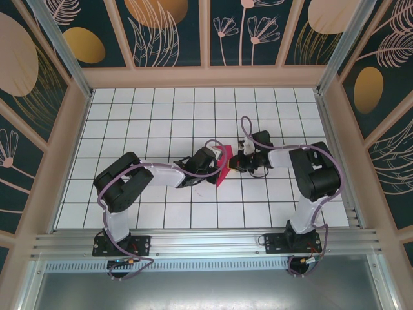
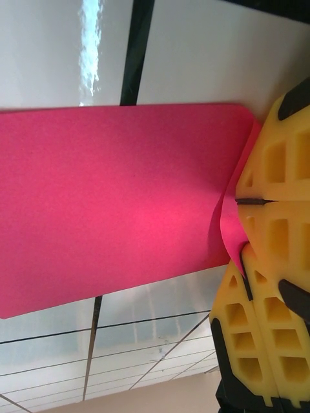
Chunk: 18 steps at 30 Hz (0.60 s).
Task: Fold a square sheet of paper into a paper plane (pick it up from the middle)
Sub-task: Third fold the triangle at the center of the table.
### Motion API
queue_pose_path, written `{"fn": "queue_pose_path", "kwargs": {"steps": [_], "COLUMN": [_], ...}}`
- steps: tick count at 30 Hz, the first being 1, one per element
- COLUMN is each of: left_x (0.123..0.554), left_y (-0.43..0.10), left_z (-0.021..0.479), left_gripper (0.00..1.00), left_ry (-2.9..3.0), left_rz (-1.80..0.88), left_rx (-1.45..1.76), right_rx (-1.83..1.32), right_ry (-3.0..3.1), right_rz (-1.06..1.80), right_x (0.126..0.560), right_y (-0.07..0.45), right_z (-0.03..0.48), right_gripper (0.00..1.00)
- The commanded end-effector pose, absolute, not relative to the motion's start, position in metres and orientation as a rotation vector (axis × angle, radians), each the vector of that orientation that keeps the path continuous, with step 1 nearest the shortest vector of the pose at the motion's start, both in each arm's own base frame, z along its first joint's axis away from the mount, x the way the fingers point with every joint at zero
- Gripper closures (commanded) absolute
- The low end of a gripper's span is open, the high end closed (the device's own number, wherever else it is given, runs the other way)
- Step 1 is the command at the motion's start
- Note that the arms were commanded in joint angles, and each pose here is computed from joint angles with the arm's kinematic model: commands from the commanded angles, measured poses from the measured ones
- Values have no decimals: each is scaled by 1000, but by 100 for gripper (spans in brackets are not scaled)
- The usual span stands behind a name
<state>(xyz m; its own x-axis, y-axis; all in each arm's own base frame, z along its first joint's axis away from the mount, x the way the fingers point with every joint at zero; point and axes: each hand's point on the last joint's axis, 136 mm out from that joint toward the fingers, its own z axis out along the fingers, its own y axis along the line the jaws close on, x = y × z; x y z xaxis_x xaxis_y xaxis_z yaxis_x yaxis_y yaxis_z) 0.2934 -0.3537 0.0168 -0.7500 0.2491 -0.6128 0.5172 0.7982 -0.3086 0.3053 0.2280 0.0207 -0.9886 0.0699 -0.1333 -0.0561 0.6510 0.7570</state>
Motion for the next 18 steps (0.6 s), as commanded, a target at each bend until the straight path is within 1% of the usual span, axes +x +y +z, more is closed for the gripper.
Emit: {"fn": "queue_pose_path", "kwargs": {"steps": [1,9,18], "left_x": [287,287,288], "left_y": [-337,-332,-334], "left_z": [-4,-5,-4], "left_gripper": [100,100,100], "left_ry": [2493,2502,2505], "left_rz": [-556,-532,-541], "left_rx": [564,554,547], "right_rx": [-9,-30,-9], "right_ry": [2725,2613,2641], "right_rz": [1265,1303,1318], "right_x": [301,311,310], "right_y": [229,222,220], "right_z": [14,54,37], "right_gripper": [96,95,97]}}
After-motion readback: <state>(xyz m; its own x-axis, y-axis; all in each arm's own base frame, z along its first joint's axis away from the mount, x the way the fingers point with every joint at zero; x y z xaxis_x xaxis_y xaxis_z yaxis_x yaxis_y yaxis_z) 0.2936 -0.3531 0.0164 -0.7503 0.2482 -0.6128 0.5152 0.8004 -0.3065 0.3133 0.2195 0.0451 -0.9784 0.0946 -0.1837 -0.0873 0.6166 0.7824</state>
